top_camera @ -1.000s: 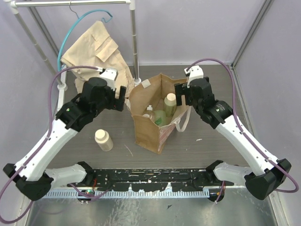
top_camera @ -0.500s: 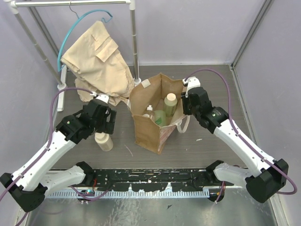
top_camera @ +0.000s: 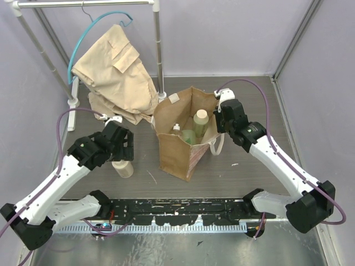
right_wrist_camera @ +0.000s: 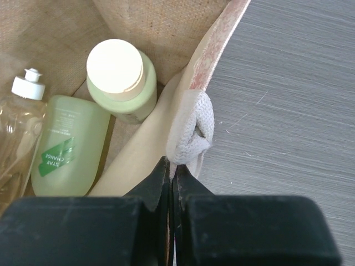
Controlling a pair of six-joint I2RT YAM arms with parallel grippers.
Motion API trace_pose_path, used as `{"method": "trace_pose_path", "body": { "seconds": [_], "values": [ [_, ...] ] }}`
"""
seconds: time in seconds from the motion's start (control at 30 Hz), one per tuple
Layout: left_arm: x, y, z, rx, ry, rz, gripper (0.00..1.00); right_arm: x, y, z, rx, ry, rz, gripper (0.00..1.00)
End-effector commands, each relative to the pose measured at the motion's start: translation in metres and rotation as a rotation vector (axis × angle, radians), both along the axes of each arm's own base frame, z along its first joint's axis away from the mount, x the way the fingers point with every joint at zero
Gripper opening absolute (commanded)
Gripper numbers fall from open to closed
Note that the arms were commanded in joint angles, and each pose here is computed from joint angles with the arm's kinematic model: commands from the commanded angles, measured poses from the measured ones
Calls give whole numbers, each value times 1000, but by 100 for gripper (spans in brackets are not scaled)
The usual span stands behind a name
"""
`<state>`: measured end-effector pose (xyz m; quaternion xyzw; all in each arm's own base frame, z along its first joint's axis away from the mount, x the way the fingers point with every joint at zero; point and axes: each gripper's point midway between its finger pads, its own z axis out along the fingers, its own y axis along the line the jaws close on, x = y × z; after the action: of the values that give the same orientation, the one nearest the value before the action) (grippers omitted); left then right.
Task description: Place the personal care products into the canvas bag
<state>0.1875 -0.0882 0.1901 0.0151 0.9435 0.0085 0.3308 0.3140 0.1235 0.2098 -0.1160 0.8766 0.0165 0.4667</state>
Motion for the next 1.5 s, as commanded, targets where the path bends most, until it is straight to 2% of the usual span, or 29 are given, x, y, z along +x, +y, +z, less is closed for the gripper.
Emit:
{"method": "trace_pose_path", "body": {
  "seconds": [0.0, 0.2, 0.37, 0.53, 0.63, 0.8, 1.13, 1.33, 1.47],
  "values": [
    [-6, 3, -30, 19, 77, 89, 98, 16, 2, 7, 30, -22, -8, 1],
    [-5, 5, -51, 101, 158, 123, 98, 18, -2, 9, 35, -33, -13, 1],
    [-1, 1, -57, 83, 152, 138, 98, 17, -4, 8, 38, -33, -9, 1],
    [-9, 0, -73, 80, 206, 163, 98, 17, -5, 7, 36, -34, -10, 1],
    [-11, -8, -85, 35, 223, 172, 99, 14, 1, 8, 58, -26, 24, 0],
    [-10, -8, -91, 22, 209, 188, 99, 13, 1, 9, 58, -30, 29, 1],
    [-4, -12, -105, -9, 225, 188, 88, 12, 2, 6, 55, -23, 34, 1],
    [-3, -11, -108, -30, 234, 182, 72, 12, 3, 4, 55, -16, 41, 1],
    [-3, -11, -108, -32, 231, 172, 71, 12, 3, 2, 53, -8, 44, 1]
  ]
}}
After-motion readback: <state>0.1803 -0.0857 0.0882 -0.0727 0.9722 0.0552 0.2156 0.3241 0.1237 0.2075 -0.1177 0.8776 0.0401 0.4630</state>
